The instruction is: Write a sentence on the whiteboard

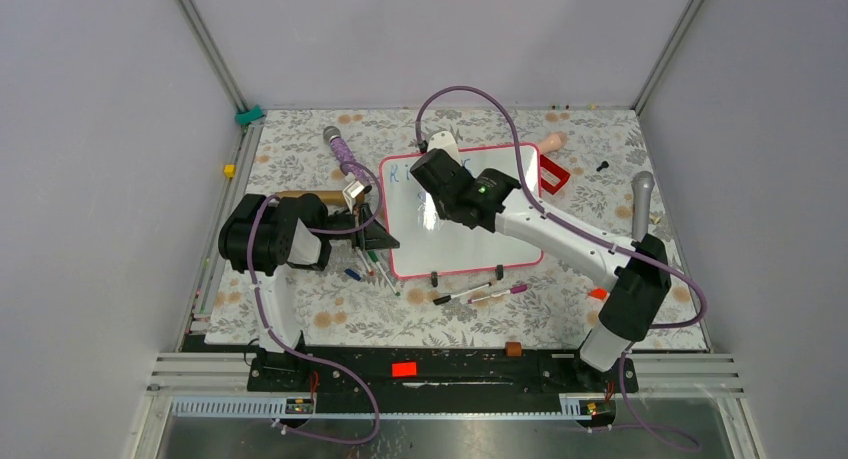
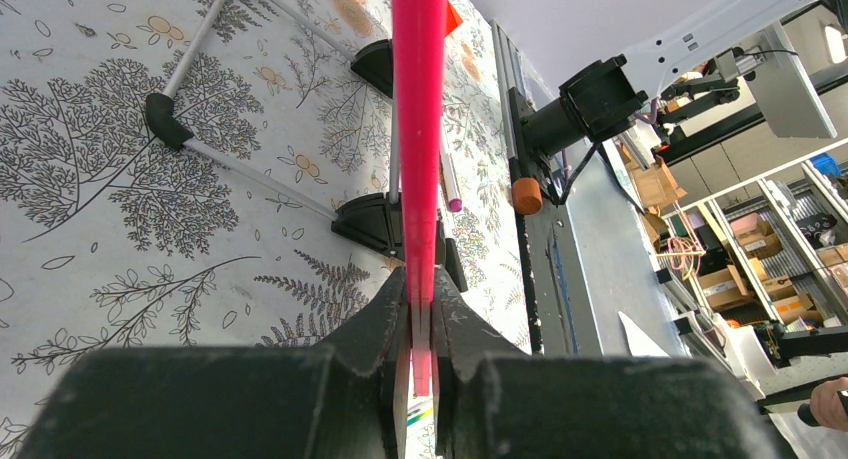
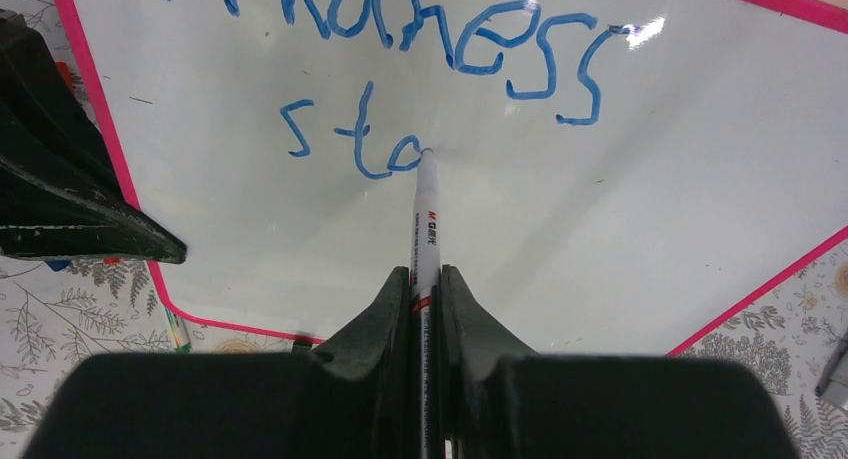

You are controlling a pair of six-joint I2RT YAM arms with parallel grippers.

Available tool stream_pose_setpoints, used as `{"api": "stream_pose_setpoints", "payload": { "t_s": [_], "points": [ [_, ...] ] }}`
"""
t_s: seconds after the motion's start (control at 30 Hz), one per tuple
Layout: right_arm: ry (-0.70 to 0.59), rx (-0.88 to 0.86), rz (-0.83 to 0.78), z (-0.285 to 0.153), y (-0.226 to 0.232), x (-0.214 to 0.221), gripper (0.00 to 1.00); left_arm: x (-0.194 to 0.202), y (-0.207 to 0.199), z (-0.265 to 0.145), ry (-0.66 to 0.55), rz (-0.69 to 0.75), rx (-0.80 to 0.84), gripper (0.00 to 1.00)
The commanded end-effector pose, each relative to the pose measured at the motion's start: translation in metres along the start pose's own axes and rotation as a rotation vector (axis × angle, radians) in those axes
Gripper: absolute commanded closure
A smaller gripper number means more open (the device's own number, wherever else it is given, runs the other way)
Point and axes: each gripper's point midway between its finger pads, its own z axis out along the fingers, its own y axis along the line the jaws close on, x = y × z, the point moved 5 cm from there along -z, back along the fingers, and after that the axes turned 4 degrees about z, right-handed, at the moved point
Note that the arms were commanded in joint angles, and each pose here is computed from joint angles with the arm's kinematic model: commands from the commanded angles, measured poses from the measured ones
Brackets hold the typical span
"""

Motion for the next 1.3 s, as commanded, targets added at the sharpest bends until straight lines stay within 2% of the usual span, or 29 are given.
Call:
{"api": "stream_pose_setpoints", "payload": {
  "t_s": [0.0,0.8,1.13,1.27],
  "points": [
    [-0.037,0.045,0.036,0.004,-0.009,-0.015,1.0,-0.008,0.001,-0.004,-0.02,0.097,-0.009,0.99],
    [0.034,0.014,0.032,0.001,-0.015,0.013,1.0,-0.009,0.001,-0.004,-0.02,0.096,-0.008,0.99],
    [-0.086,-0.013,0.076,-0.026,-0.023,-0.018,1.0,-0.013,0.003,-0.002,-0.012,0.11,0.005,0.99],
    [-0.12,-0.023,0.09,-0.029,-0.027,-0.016,1.0,-0.017,0.004,0.0,-0.006,0.106,0.015,0.99]
  ]
}}
